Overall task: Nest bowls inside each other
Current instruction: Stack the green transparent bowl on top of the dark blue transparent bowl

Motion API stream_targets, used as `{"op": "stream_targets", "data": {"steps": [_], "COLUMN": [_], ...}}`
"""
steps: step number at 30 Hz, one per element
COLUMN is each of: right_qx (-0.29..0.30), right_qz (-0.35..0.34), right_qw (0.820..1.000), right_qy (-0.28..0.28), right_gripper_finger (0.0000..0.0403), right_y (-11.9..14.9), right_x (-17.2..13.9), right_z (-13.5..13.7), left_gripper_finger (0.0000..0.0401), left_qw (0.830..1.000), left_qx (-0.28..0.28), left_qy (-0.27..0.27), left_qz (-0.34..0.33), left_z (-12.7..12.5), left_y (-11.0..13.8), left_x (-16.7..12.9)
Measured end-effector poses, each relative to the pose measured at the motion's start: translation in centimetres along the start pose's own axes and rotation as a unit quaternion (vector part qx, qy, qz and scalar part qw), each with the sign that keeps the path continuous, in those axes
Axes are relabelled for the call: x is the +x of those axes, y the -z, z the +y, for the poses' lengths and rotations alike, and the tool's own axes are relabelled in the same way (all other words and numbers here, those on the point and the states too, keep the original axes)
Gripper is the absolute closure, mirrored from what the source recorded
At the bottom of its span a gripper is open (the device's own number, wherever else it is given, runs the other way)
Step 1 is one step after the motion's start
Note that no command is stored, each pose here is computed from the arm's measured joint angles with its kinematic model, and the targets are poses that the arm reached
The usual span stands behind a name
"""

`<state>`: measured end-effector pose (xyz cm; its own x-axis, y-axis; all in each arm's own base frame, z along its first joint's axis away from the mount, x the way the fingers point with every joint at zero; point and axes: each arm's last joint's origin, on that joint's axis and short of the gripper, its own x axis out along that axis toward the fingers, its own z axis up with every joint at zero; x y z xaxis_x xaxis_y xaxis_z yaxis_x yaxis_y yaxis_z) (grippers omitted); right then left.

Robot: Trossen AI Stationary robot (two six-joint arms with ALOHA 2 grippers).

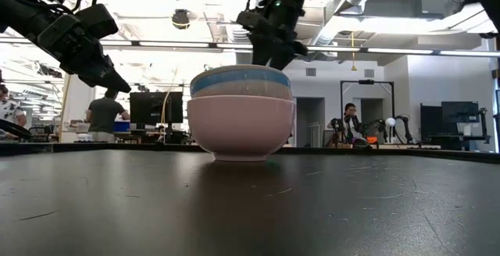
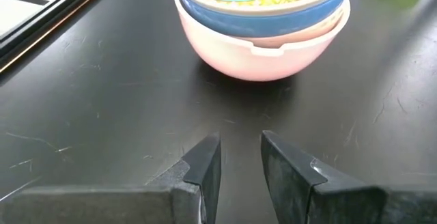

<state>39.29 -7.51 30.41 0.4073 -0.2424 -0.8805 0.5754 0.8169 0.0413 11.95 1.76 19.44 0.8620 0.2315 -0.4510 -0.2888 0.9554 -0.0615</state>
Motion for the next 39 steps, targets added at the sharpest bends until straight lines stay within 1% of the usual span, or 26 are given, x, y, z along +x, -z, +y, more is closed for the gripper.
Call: {"op": "stream_targets", "data": {"steps": [3, 7, 9, 12, 18, 21, 24, 26, 29, 32, 35, 39], "right_qx": [-0.007, -0.044, -0.070, -0.086, -0.055, -0.034, -0.006, 0.022, 0.069, 0.102, 0.099, 0.062], "right_qz": [0.017, 0.022, 0.037, 0.075, 0.170, 0.205, 0.228, 0.240, 0.239, 0.231, 0.245, 0.284], "right_qw": [1.000, 0.998, 0.996, 0.993, 0.982, 0.976, 0.971, 0.967, 0.962, 0.961, 0.959, 0.951], "right_qy": [-0.005, -0.026, -0.030, -0.015, 0.055, 0.059, 0.065, 0.082, 0.117, 0.114, 0.102, 0.105], "right_gripper_finger": [0.0163, 0.0172, 0.0179, 0.0188, 0.0201, 0.0204, 0.0206, 0.0206, 0.0206, 0.0206, 0.0206, 0.0206], "right_y": [1.0, 2.9, 4.4, 7.0, 12.3, 14.7, 17.6, 19.7, 23.2, 26.3, 29.3, 32.6], "right_x": [-1.4, -3.5, -4.4, -6.0, -8.2, -8.9, -9.4, -10.0, -10.6, -10.7, -10.2, -9.0], "right_z": [0.8, 3.5, 5.0, 6.7, 8.8, 9.7, 9.8, 9.2, 7.9, 7.0, 6.5, 6.1], "left_gripper_finger": [0.0307, 0.0307, 0.0307, 0.0307, 0.0307, 0.0307, 0.0307, 0.0307, 0.0307, 0.0307, 0.0307, 0.0307], "left_qw": [1.000, 1.000, 1.000, 1.000, 1.000, 1.000, 1.000, 1.000, 1.000, 1.000, 1.000, 1.000], "left_qx": [0.000, 0.001, 0.001, 0.001, 0.000, -0.001, 0.000, 0.000, 0.002, 0.003, 0.003, 0.002], "left_qy": [0.000, -0.006, -0.007, -0.007, -0.007, -0.007, -0.007, -0.006, -0.007, -0.007, -0.007, -0.007], "left_qz": [0.003, 0.004, 0.007, 0.009, 0.009, 0.009, 0.010, 0.010, 0.010, 0.010, 0.010, 0.009], "left_z": [0.0, 0.0, 0.0, 0.1, 0.1, 0.1, 0.1, 0.1, 0.1, 0.1, 0.1, 0.1], "left_y": [0.1, 0.1, 0.2, 0.2, 0.2, 0.2, 0.2, 0.2, 0.2, 0.2, 0.2, 0.2], "left_x": [0.0, 0.0, 0.0, 0.0, 0.0, 0.0, 0.0, 0.0, 0.0, 0.0, 0.0, 0.0]}}
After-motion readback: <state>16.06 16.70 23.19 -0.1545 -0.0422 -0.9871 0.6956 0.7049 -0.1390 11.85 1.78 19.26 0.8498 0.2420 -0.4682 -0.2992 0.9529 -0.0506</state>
